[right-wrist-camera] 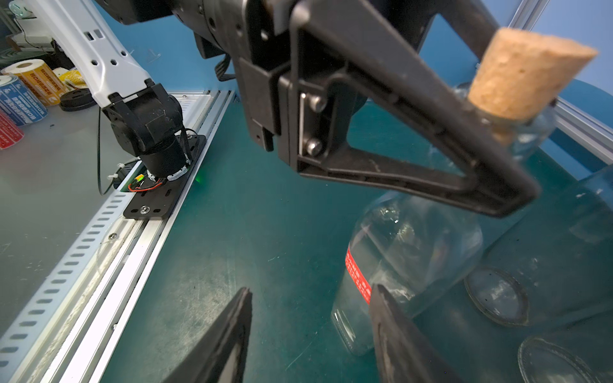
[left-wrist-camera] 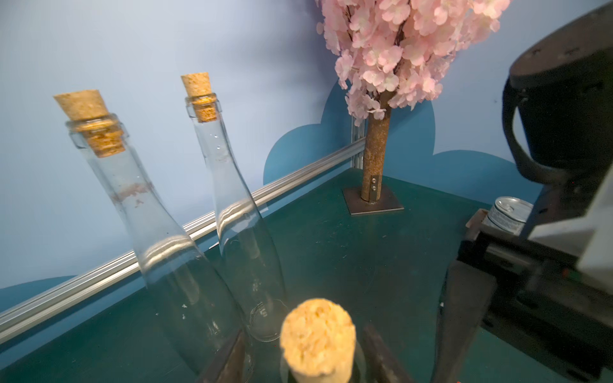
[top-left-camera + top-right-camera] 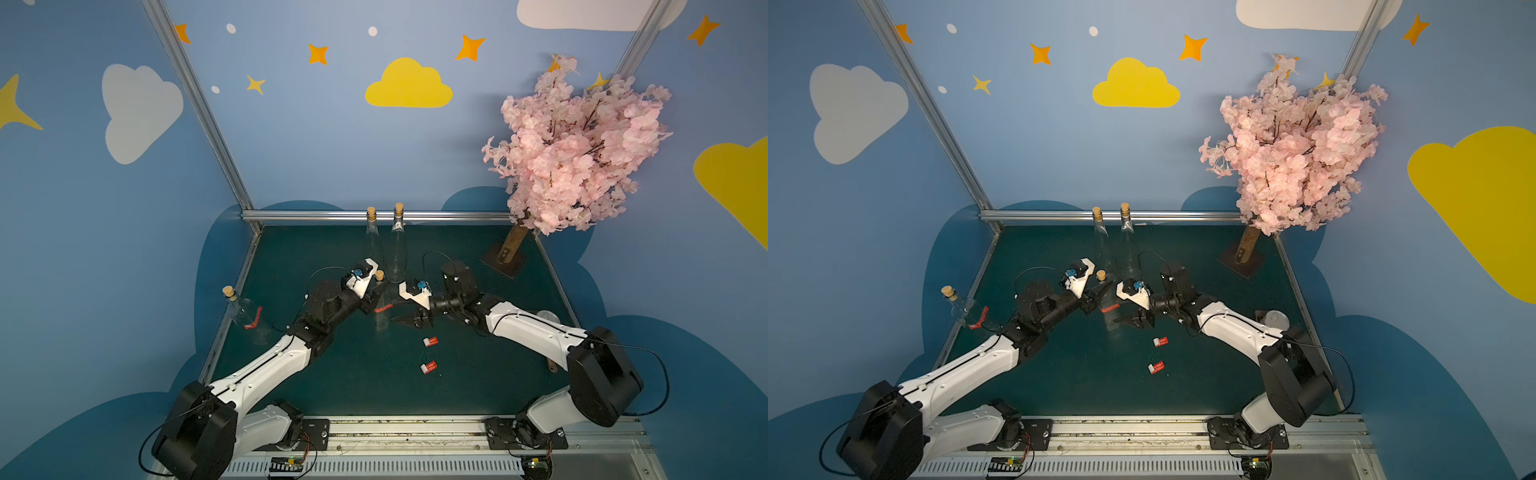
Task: Remove the label from the bottle
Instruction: Hold the bottle at the center of the board.
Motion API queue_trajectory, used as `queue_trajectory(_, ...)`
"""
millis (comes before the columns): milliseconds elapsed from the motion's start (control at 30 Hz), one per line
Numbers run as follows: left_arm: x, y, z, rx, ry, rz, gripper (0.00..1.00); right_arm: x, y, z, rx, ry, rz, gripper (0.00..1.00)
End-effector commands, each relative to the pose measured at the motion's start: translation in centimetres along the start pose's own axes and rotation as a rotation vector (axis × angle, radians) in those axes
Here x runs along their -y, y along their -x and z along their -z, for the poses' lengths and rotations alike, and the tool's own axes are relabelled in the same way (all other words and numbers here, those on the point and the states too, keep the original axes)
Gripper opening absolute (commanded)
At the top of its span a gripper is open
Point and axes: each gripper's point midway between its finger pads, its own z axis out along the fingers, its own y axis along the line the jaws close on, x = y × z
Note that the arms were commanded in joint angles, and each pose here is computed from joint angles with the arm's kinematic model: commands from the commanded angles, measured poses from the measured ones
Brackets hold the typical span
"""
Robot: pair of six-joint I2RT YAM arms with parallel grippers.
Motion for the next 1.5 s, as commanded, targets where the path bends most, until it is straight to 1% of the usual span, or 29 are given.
queue_trajectory(0, 1.5, -0.2, -0.1, 0.024, -0.094, -0.058, 0.5, 0.1, 0.5, 0.0, 0.009, 0.022, 0.0, 0.57)
queue_trajectory(167, 2.1, -0.3, -0.3, 0.022, -0.137, -0.058, 0.41, 0.1, 0.3, -0.1, 0.006, 0.034, -0.011, 0.56)
queue_trajectory(367, 2.0, -0.1, -0.3, 0.022, -0.132, -0.052, 0.28, 0.1, 0.2, -0.2, 0.004, 0.043, -0.014, 0.54)
queue_trajectory(433, 1.8, 0.0, -0.3, 0.019, -0.121, -0.039, 0.26, 0.2, 0.1, -0.3, 0.001, 0.041, -0.017, 0.54)
queue_trajectory(567, 1.2, 0.5, -0.2, 0.011, -0.086, -0.005, 0.16, 0.4, 0.0, 0.0, -0.005, 0.024, -0.022, 0.52)
queue_trajectory(733, -0.5, 1.1, 0.1, -0.009, 0.056, 0.049, 0.04, 0.5, 0.1, 0.7, -0.002, 0.002, -0.015, 0.51)
queue_trajectory(967, -3.1, 2.4, 1.8, -0.003, 0.289, 0.179, 0.03, 0.8, 0.0, 1.0, 0.007, -0.008, -0.017, 0.48)
queue_trajectory(1067, -3.4, 2.6, 2.2, -0.02, 0.35, 0.217, 0.03, 1.0, -0.4, 0.8, 0.005, -0.012, -0.026, 0.47)
queue_trajectory(1267, -3.3, 1.9, 2.5, -0.04, 0.374, 0.246, 0.03, 1.9, -0.8, 0.4, 0.013, -0.024, -0.04, 0.45)
queue_trajectory(1467, -2.9, 0.7, 2.9, -0.052, 0.37, 0.262, 0.03, 2.4, -1.4, -0.6, 0.022, 0.006, -0.06, 0.44)
